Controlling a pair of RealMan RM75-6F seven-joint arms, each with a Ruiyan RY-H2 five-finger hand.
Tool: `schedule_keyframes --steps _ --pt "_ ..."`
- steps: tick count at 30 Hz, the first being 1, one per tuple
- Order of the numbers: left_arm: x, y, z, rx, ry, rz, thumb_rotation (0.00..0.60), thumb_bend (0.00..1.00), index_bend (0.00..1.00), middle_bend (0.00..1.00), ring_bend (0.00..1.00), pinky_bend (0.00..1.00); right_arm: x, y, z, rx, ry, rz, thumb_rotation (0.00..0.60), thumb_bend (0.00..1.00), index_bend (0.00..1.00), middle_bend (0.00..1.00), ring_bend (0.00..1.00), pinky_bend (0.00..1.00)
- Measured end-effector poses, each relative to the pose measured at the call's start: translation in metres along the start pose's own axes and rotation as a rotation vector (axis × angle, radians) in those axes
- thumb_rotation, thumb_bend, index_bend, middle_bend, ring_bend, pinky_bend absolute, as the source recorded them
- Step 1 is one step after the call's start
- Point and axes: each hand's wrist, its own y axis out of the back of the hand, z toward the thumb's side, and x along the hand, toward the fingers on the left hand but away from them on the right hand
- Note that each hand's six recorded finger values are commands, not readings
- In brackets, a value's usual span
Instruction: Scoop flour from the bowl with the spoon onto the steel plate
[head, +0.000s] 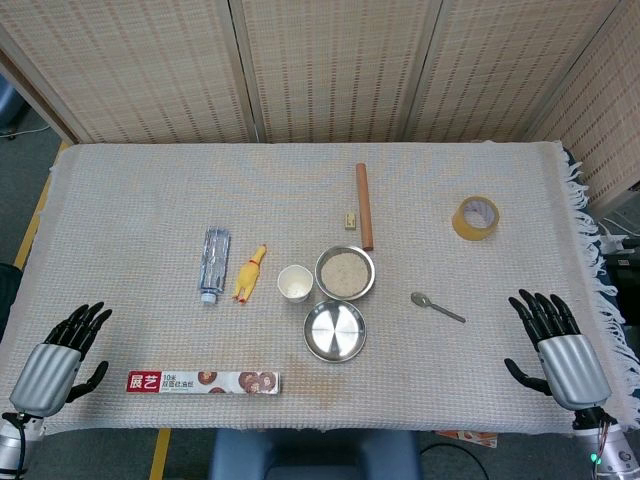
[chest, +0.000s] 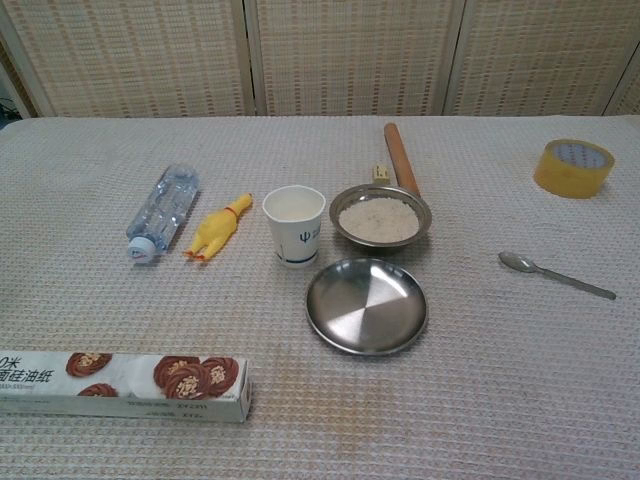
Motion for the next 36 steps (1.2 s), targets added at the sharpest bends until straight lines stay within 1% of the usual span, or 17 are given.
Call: schedule_keyframes --steps 2,6,9,11,12,16,18,20,23,28,33,36 --pt "0.001 0.000 0.000 -0.003 0.002 0.001 0.600 0.39 0.00 0.00 0.00 0.18 -0.002 0.000 -0.002 0.002 -0.015 -0.007 0.516 0.19 0.00 0.00 0.00 0.00" --pt "0.002 0.004 0.002 0.000 -0.019 0.027 0.600 0.39 0.00 0.00 0.00 0.11 -0.005 -0.002 -0.003 -0.002 -0.037 -0.025 0.515 0.19 0.00 0.00 0.00 0.00" --pt "0.001 0.008 0.004 -0.005 -0.043 0.063 0.600 0.39 0.00 0.00 0.00 0.09 -0.008 -0.007 -0.001 -0.024 -0.057 -0.034 0.516 0.19 0.04 0.00 0.00 0.00" --pt "0.001 0.009 0.003 -0.014 -0.049 0.079 0.600 0.39 0.00 0.00 0.00 0.09 -0.012 -0.015 0.000 -0.045 -0.075 -0.027 0.519 0.19 0.13 0.00 0.00 0.00" --pt "0.001 0.010 0.003 -0.021 -0.048 0.080 0.600 0.39 0.00 0.00 0.00 0.09 -0.014 -0.019 0.001 -0.054 -0.083 -0.023 0.520 0.20 0.16 0.00 0.00 0.00" --pt "0.001 0.008 0.002 -0.047 -0.049 0.064 0.600 0.39 0.00 0.00 0.00 0.10 -0.032 -0.039 0.004 -0.070 -0.127 -0.001 0.526 0.22 0.29 0.00 0.00 0.00" --pt "0.002 0.007 0.000 -0.059 -0.048 0.047 0.600 0.39 0.00 0.00 0.00 0.10 -0.041 -0.048 0.007 -0.067 -0.144 0.008 0.547 0.23 0.36 0.00 0.00 0.00" --pt "0.002 0.006 -0.002 -0.074 -0.043 0.029 0.600 0.39 0.00 0.00 0.00 0.10 -0.052 -0.057 0.011 -0.055 -0.165 0.014 0.584 0.23 0.43 0.00 0.00 0.00" --pt "0.003 0.006 -0.005 -0.095 -0.041 0.015 0.600 0.39 0.00 0.00 0.00 0.10 -0.068 -0.069 0.018 -0.028 -0.185 0.023 0.598 0.23 0.49 0.00 0.00 0.00" --pt "0.005 0.006 -0.007 -0.115 -0.045 0.000 0.600 0.39 0.00 0.00 0.00 0.10 -0.092 -0.084 0.030 0.019 -0.198 0.064 0.597 0.23 0.49 0.00 0.00 0.00" --pt "0.007 0.004 -0.010 -0.122 -0.040 -0.019 0.600 0.39 0.00 0.00 0.00 0.11 -0.109 -0.097 0.033 0.031 -0.215 0.106 0.598 0.26 0.49 0.00 0.00 0.00" --pt "0.007 0.003 -0.009 -0.125 -0.042 -0.028 0.600 0.40 0.00 0.00 0.00 0.11 -0.119 -0.107 0.034 0.022 -0.225 0.143 0.598 0.27 0.48 0.00 0.00 0.00"
